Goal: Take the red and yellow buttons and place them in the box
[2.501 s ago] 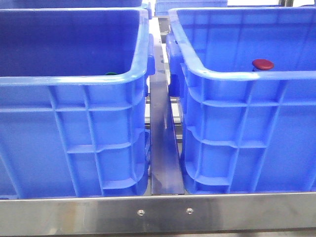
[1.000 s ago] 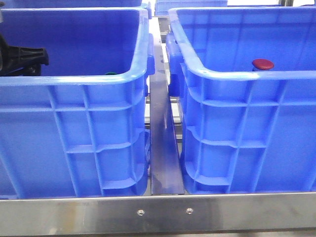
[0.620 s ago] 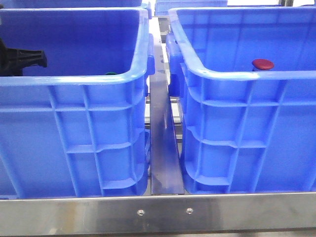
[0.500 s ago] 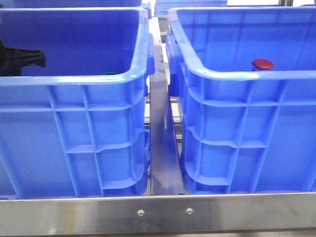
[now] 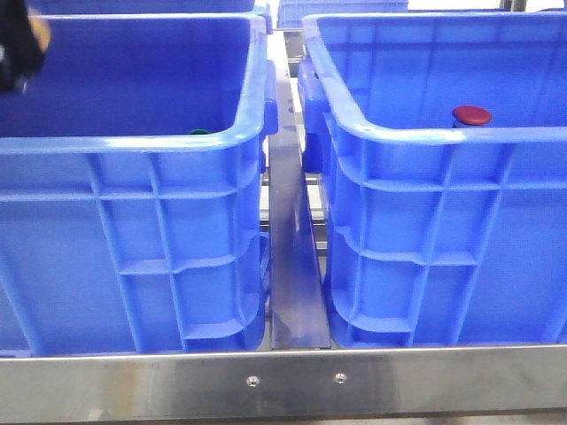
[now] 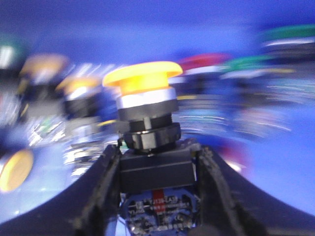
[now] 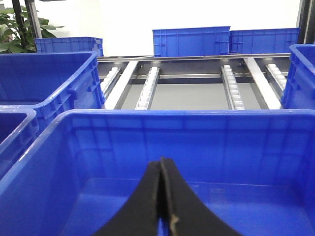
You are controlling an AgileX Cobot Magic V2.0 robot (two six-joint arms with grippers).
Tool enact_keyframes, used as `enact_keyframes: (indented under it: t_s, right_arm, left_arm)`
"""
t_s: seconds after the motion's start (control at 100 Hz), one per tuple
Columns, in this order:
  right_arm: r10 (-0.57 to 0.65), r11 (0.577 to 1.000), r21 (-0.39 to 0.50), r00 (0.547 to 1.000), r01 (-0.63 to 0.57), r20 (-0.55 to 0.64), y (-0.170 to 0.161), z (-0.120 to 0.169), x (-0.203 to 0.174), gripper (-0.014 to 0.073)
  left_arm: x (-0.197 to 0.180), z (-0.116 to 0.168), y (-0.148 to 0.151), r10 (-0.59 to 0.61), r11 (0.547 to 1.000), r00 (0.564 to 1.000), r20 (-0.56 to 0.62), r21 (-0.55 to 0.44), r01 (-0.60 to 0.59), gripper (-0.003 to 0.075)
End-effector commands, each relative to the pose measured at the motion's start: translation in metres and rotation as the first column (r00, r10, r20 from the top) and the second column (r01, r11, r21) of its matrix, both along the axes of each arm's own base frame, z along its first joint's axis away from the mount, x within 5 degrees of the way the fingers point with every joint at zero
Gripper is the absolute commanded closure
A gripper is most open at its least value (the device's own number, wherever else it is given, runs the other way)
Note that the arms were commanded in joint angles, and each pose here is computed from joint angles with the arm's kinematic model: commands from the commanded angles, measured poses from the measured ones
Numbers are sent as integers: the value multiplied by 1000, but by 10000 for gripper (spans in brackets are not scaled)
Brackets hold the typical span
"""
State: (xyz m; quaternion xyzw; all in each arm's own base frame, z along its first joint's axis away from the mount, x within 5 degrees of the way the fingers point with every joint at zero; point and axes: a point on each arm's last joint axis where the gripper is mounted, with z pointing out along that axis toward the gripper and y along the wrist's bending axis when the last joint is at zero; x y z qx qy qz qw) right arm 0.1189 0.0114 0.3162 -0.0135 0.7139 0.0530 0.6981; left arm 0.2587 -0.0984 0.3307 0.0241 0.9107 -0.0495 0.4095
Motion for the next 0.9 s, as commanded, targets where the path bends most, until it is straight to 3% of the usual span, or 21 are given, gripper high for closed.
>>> enact_keyframes:
  t_s: [0.0,0.27,0.54,0.67,0.79,0.89]
  right_arm:
    - [32,995,95,999,-35,30,3,10,-1,692]
    - [33,995,95,999,-36,30,3,10,-1,692]
    - [86,991,95,995,-91,50,8,12,-2,692]
    - [107,989,95,993,-113,59,10,12,-2,683]
    - [127,987,95,990,-133,66,11,13,-3,599]
    - [155,982,95,985,-162,77,14,14,-3,426]
  left_arm:
    - [-25,39,-11,-106,993,982,159,-40,114,739]
    - [-88,77,-43,-378,908,862,339,-49,417,739]
    - [-111,79,-88,-546,782,726,418,-57,621,739]
    - [-113,73,-106,-604,746,684,409,-13,666,739]
    - [-118,65,-120,-667,703,637,387,44,709,739]
    - [-124,61,-128,-702,672,604,377,71,737,739]
